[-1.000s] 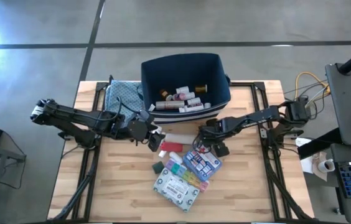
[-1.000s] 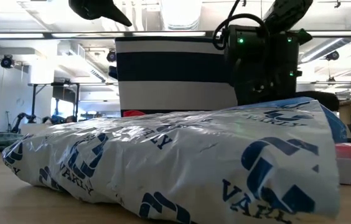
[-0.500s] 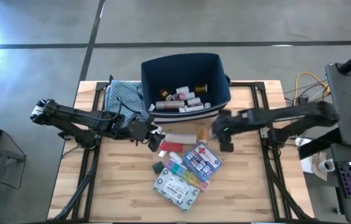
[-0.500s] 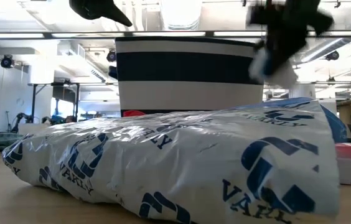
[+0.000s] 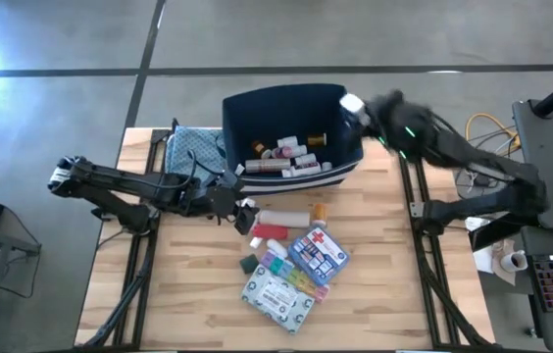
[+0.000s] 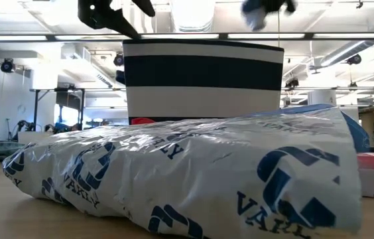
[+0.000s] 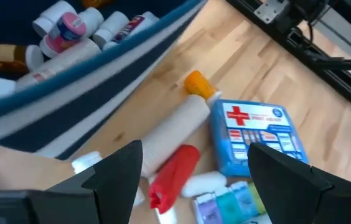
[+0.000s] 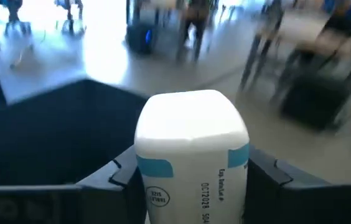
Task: Pick & place medical supplies in basket/bin
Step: Put the blue pill bottle into the blue bin
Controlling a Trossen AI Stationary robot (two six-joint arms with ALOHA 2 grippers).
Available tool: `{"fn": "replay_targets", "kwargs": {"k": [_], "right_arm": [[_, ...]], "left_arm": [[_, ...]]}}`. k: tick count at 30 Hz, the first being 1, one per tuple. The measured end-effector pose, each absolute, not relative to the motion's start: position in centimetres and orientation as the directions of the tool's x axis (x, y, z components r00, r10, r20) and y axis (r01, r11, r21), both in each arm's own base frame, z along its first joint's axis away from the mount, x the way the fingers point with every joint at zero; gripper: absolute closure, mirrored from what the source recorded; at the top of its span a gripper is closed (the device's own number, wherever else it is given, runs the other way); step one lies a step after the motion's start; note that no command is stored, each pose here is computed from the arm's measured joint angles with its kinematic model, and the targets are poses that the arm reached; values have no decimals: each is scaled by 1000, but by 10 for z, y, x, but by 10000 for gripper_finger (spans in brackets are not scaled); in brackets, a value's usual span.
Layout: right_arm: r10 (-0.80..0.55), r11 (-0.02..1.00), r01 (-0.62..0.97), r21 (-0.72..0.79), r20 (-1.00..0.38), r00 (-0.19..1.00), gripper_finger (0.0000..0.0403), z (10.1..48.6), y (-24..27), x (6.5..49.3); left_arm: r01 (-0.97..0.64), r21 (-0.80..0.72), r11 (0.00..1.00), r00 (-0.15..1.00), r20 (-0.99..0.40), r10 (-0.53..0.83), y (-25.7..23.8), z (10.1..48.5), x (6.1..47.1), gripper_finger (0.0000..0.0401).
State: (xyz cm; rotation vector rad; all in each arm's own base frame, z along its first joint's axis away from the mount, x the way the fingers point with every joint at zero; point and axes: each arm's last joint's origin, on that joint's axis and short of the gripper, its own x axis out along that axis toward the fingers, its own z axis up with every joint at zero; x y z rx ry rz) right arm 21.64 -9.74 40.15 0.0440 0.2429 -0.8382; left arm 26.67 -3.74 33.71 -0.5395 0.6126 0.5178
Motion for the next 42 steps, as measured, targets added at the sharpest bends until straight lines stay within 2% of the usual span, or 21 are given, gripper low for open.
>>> {"fn": "replay_targets", "kwargs": {"k": [3,5,7,10,17,20,23,28,33,38,42], "right_arm": [[-609,734,674,80,-362,706,212,391,-134,236],[-503,782,598,177,-389,772,197,392,-150,249],[-427,810,547,212,-428,797,182,389,-159,261],[-400,818,543,188,-492,773,159,386,-168,276],[-567,781,622,-42,-466,680,131,406,-157,284],[-565,786,617,-32,-443,696,123,417,-148,277],[-569,775,632,-2,-436,697,122,426,-141,263],[-587,750,660,-30,-489,645,126,423,-136,252],[-624,723,686,-85,-506,595,132,423,-135,246],[-624,723,685,-88,-508,594,132,422,-135,247],[-624,722,686,-88,-510,592,132,421,-136,247]], "left_arm": [[-583,-288,760,701,-652,291,-37,337,267,131],[-585,-284,760,693,-661,287,-38,336,265,131],[-609,-299,735,676,-680,283,-41,334,263,131],[-660,-322,679,639,-716,281,-45,322,259,131],[-773,-357,524,553,-784,282,-56,273,249,131],[-823,-372,429,522,-792,316,-54,254,244,131],[-841,-390,374,518,-779,353,-50,239,243,131],[-879,-389,276,472,-790,391,-39,222,241,131],[-901,-338,271,426,-807,409,-34,212,254,131],[-923,-233,307,353,-830,431,-29,197,275,131],[-939,-173,296,291,-857,424,-22,182,284,131]]}}
